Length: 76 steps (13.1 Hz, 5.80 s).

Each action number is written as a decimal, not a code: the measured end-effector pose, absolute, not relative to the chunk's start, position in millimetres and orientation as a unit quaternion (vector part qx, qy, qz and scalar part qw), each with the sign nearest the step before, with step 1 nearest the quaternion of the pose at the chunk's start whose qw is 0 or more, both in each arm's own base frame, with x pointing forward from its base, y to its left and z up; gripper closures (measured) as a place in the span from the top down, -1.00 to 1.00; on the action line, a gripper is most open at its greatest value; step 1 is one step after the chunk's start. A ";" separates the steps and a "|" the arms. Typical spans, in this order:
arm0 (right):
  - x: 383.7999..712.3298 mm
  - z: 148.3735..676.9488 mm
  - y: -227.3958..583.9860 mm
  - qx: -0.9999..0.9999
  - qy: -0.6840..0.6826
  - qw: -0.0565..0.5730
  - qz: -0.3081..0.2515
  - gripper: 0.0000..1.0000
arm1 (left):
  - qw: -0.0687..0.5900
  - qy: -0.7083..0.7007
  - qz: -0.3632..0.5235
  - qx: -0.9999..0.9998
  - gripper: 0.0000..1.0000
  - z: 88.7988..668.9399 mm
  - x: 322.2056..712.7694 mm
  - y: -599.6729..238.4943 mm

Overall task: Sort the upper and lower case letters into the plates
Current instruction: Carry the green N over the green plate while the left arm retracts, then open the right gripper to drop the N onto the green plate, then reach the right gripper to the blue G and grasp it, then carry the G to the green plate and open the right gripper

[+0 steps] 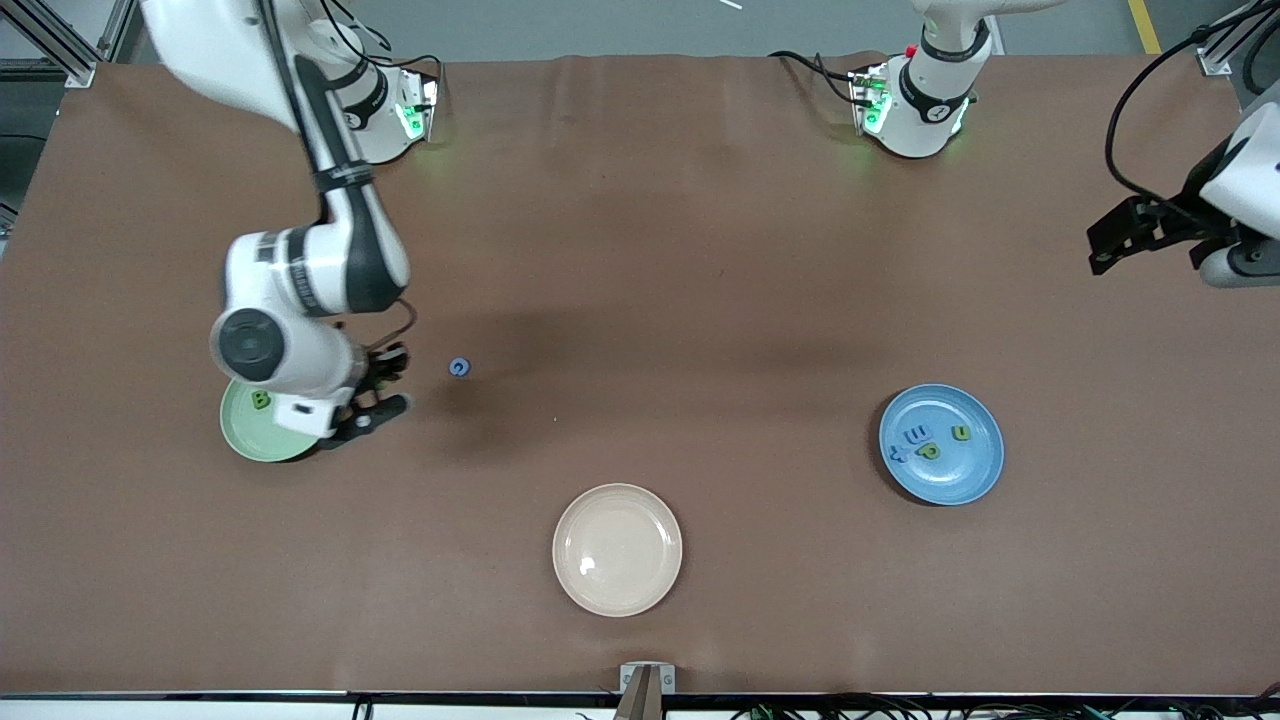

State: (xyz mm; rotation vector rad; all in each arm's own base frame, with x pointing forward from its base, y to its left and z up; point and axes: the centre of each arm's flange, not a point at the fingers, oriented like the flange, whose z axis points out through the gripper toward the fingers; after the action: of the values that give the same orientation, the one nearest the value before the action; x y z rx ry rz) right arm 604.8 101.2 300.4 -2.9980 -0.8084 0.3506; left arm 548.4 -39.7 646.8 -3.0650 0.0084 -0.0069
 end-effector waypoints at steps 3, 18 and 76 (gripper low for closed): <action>612.2 288.5 21.5 -0.954 -0.280 0.019 0.109 -0.34 | 0.027 0.009 0.004 -1.000 1.00 646.5 535.8 -30.3; 626.0 195.7 -70.9 -0.942 -0.324 -0.033 0.075 -0.34 | 0.025 0.004 -0.002 -1.000 1.00 662.9 513.9 -27.6; 596.3 292.4 99.7 -0.991 -0.001 -0.016 0.135 -0.31 | 0.012 -0.001 -0.005 -1.000 1.00 666.4 514.3 -23.3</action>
State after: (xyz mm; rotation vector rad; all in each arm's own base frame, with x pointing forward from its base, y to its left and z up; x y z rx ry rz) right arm 596.3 99.7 292.4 -3.1446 -0.0018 0.4293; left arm 514.3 -23.3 666.4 -3.1185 -0.0035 -0.0153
